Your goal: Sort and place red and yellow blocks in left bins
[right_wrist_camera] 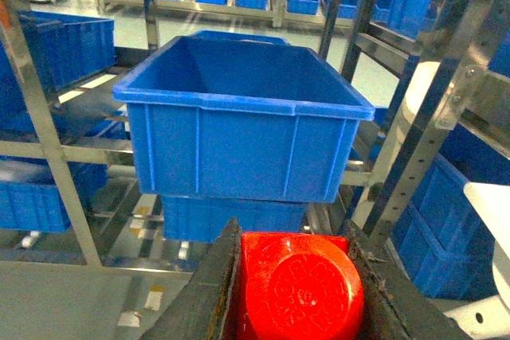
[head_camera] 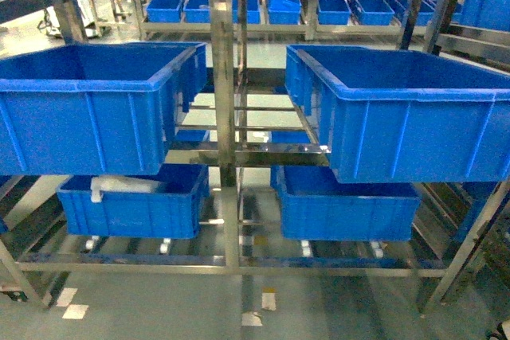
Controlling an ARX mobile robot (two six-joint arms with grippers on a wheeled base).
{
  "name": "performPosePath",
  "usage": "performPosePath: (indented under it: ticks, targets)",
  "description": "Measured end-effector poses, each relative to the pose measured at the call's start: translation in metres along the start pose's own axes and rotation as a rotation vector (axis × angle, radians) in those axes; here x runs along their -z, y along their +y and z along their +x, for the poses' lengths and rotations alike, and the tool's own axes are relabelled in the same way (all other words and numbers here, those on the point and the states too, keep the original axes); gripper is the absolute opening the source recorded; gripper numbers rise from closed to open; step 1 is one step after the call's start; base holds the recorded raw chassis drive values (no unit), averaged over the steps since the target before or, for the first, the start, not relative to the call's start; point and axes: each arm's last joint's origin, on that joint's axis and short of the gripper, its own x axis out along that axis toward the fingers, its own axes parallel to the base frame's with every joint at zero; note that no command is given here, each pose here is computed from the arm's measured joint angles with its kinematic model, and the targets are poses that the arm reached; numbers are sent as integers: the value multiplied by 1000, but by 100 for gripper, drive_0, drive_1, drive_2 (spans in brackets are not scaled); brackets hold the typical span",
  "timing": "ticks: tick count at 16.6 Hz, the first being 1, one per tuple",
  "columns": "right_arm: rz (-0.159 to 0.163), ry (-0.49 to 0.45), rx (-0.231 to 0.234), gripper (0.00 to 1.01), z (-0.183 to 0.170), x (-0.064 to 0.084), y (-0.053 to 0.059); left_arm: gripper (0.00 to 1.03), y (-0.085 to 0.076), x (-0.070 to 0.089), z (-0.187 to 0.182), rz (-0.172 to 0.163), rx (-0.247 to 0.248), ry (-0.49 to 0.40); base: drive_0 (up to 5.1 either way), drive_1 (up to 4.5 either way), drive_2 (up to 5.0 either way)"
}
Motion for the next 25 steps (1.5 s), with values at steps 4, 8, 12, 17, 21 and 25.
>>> performPosePath:
  ticks: [4, 8, 12, 17, 21, 25]
  targets:
    - [-1, -3, 2, 28, 0, -1, 0, 27, -2, 0, 0, 0, 11, -7, -10, 255, -274]
    - [0, 0, 2, 28, 0, 0, 0, 27, -2, 0, 0, -1, 11, -3, -7, 426, -440]
    - [2, 6, 1, 28, 0, 1, 0, 27, -1, 1, 0, -1, 8, 3, -10, 420, -439]
    - [2, 6, 0, 28, 0, 1, 0, 27, -1, 3, 1, -2, 6, 14, 2, 172, -168]
    - [2, 7, 1, 28, 0, 1, 0, 27, -1, 2, 0, -1, 7, 5, 0, 0, 0]
    - [0, 1, 1, 28, 0, 0, 0, 27, 0, 2, 0, -6, 2, 10, 0, 0, 0]
